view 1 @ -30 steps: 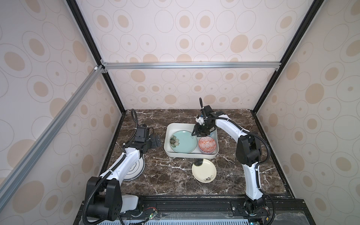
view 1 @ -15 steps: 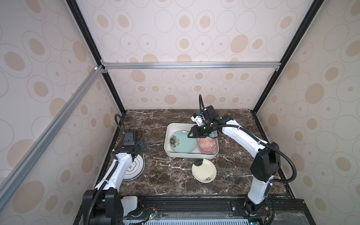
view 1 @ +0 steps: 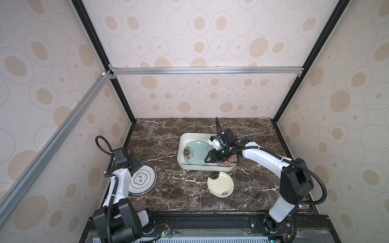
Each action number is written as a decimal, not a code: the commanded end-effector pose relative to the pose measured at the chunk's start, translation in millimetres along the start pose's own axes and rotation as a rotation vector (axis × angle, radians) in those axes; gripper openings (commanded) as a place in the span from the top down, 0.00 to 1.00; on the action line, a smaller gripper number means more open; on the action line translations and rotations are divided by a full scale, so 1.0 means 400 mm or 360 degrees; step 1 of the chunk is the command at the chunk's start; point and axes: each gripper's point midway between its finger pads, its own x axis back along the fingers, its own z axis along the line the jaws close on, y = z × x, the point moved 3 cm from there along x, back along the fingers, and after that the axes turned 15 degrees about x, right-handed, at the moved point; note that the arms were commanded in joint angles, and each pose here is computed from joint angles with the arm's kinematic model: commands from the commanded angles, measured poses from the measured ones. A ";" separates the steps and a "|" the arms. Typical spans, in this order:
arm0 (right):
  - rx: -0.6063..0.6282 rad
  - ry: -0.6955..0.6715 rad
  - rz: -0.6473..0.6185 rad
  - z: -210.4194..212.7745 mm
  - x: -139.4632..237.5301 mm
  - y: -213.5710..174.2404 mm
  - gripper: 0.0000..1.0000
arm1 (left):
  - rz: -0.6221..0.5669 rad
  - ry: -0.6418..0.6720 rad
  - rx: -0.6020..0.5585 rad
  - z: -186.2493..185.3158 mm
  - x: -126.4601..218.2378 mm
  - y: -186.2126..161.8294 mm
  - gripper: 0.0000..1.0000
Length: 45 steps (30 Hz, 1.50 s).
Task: Place the mixed dishes into the plastic bin
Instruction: 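Raise the right gripper over the bin while the left moves toward the teal-rimmed plate, then push the teal-rimmed plate stack with the left gripper toward the bin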
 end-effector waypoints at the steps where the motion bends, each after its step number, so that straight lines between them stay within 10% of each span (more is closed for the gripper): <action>1: 0.0068 0.0015 -0.0088 0.028 0.038 0.014 0.52 | 0.0140 -0.0004 0.0003 0.014 -0.032 -0.023 0.01; 26: 0.0056 0.0007 -0.0101 0.046 0.048 0.031 0.52 | 0.0044 0.0202 0.0066 0.088 -0.040 0.031 0.01; 45: 0.0062 -0.0009 -0.0092 0.012 0.037 0.012 0.52 | 0.0312 0.0156 0.0070 0.093 -0.128 -0.029 0.01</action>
